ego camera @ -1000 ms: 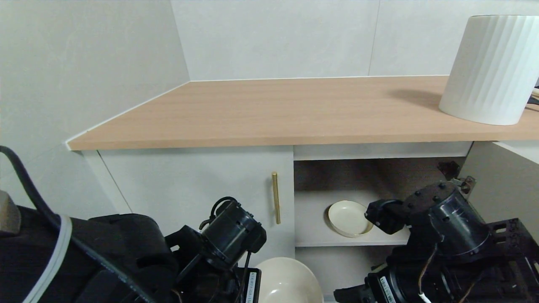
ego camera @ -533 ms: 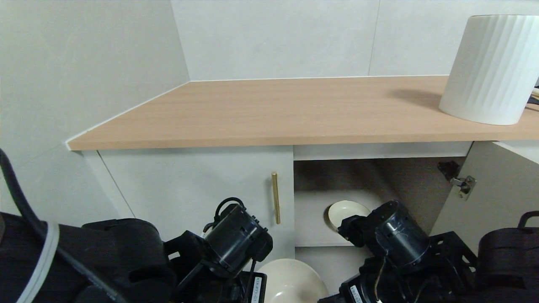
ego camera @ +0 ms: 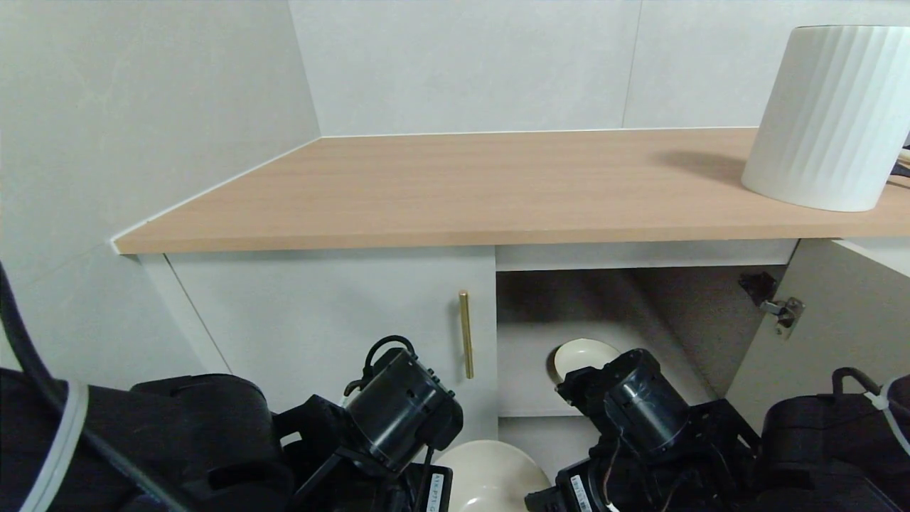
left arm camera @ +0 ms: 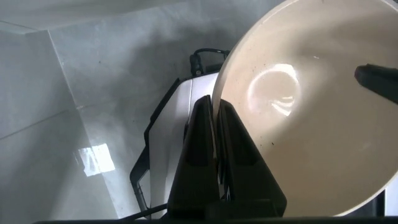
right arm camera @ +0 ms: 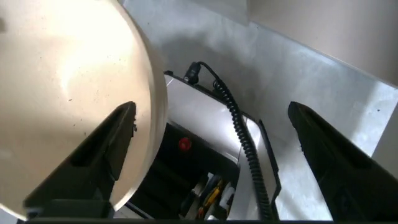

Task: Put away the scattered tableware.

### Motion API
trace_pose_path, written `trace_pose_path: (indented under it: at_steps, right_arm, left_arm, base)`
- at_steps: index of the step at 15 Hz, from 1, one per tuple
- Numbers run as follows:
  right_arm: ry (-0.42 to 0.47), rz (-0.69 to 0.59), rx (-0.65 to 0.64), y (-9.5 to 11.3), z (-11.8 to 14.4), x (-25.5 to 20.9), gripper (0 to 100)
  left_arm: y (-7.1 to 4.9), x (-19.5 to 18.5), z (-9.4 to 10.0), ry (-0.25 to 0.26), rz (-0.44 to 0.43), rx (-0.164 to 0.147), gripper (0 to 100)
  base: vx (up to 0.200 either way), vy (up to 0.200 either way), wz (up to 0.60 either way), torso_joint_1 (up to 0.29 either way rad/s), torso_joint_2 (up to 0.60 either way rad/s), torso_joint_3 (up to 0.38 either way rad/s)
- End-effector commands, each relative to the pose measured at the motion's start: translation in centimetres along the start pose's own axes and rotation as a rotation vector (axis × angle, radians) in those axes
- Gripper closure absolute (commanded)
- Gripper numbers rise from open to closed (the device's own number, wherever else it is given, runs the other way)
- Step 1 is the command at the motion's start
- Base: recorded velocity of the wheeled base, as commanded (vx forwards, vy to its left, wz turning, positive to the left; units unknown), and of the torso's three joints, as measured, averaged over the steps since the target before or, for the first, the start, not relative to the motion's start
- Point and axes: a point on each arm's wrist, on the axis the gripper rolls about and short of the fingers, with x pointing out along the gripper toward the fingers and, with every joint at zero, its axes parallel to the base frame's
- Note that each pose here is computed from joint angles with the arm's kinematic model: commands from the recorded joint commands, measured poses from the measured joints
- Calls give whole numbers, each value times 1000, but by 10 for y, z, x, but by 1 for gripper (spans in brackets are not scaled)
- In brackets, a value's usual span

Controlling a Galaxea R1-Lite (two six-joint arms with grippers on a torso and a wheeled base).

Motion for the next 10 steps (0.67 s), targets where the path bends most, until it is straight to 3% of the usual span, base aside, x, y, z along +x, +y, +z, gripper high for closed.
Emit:
trace_pose_path:
  at_steps: [1, 10]
  right_arm:
    - [4, -2, 1, 0, -1, 1, 100]
    - [2, 1, 0, 0, -1, -1, 100]
  left_arm:
    - [0, 2, 0, 5, 5, 1, 100]
    - [0, 7, -2, 21, 17, 4, 100]
  base:
    - [0, 0, 0, 0, 0, 0]
    - [0, 0, 0, 0, 0, 0]
